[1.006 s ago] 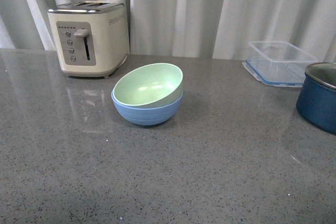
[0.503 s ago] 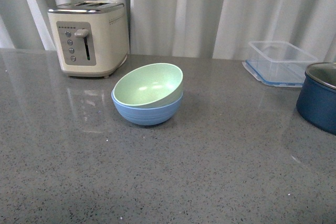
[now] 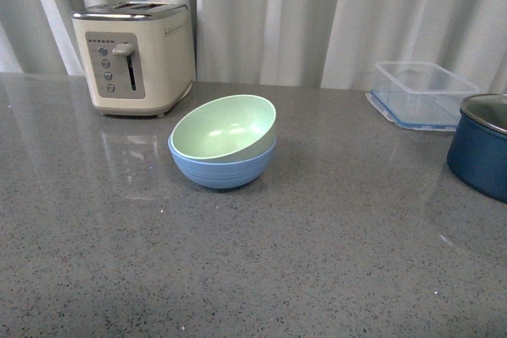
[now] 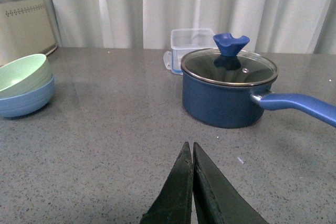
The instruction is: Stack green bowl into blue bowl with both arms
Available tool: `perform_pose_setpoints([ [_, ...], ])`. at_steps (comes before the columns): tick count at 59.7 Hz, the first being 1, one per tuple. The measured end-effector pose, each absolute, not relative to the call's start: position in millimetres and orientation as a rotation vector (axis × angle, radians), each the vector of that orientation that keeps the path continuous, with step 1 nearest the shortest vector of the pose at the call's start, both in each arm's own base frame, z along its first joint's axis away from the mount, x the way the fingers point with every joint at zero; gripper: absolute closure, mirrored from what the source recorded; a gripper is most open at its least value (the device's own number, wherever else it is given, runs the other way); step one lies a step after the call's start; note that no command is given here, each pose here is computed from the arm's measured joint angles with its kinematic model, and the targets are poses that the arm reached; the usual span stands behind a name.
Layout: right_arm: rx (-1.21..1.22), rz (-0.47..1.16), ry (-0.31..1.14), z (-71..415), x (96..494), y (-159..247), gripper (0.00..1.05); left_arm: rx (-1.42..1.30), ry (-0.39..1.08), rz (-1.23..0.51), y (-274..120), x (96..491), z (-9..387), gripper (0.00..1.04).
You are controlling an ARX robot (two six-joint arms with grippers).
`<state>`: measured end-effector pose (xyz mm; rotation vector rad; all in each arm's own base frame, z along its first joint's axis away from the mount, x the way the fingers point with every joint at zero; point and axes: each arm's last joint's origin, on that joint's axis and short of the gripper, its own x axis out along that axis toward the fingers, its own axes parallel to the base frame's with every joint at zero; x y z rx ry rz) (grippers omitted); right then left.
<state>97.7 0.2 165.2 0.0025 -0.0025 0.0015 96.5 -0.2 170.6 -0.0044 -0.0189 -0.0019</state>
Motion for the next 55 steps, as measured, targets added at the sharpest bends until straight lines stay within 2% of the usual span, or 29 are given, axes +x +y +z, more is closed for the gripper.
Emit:
perform_pose_setpoints([
  [5, 0.001, 0.002, -0.002, 165.1, 97.7, 0.2, 1.03, -0.004, -0.018, -0.002, -0.2, 96.6, 170.5, 0.07],
  [11, 0.001, 0.002, -0.001, 165.1, 97.7, 0.2, 0.83, -0.004, -0.018, -0.002, -0.2, 96.6, 170.5, 0.07],
  [15, 0.002, 0.002, -0.001, 165.0, 97.7, 0.2, 0.65, -0.004, -0.018, -0.002, -0.2, 96.6, 170.5, 0.07],
  [36, 0.002, 0.002, -0.002, 165.1, 97.6, 0.2, 0.08, -0.005, -0.018, -0.002, -0.2, 96.6, 170.5, 0.07],
  [55, 0.002, 0.002, -0.002, 165.1, 97.6, 0.2, 0.10, -0.004, -0.018, -0.002, -0.2, 96.6, 170.5, 0.07],
])
